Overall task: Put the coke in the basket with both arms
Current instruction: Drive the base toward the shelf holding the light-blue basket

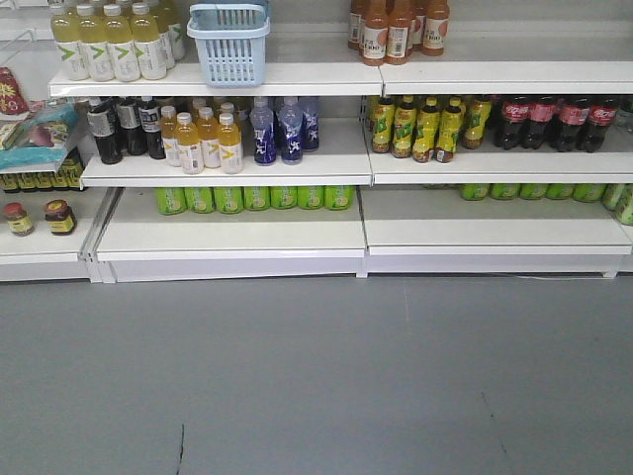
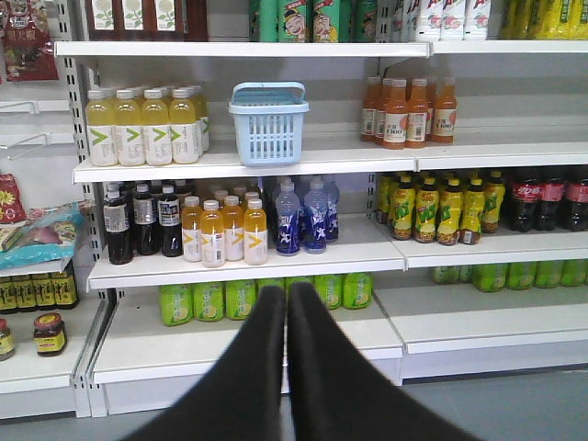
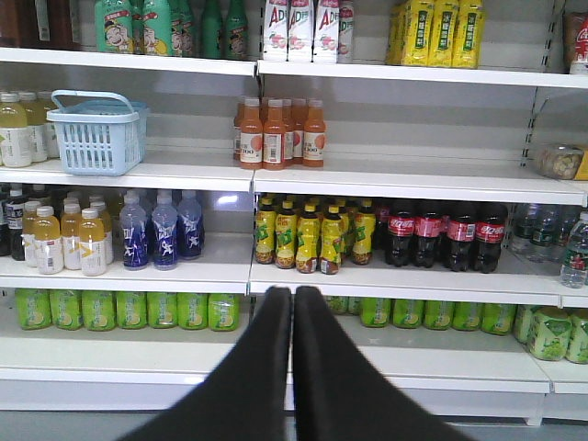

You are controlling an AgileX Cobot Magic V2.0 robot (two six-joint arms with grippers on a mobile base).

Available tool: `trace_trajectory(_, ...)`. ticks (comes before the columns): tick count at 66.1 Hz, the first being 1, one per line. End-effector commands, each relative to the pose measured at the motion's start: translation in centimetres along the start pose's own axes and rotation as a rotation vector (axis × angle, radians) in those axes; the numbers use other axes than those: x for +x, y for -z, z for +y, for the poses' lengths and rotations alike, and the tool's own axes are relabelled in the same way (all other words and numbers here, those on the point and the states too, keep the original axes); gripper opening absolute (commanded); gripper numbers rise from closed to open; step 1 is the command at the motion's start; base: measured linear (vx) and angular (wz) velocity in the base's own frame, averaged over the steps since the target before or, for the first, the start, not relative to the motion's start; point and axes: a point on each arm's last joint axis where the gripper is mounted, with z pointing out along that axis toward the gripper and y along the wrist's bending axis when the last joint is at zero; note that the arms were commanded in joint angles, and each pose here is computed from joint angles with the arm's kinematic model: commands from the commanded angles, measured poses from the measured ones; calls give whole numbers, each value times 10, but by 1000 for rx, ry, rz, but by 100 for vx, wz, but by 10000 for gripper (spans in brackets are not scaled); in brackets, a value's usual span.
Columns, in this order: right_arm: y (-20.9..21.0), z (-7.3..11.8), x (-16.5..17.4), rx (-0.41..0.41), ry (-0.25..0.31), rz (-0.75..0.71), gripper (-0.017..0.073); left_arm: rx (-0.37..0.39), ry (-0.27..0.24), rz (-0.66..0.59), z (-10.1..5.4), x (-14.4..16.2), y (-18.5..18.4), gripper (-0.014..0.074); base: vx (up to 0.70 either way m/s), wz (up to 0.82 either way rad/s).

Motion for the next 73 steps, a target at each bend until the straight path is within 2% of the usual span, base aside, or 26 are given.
trace_trajectory(1, 1, 1, -4, -3, 13, -77, -5, 37, 19, -76, -3, -7, 2, -7, 0, 0)
trace_trajectory(73, 1, 1, -4, -3, 13, -77, -5, 37, 19, -76, -3, -7, 2, -7, 0, 1)
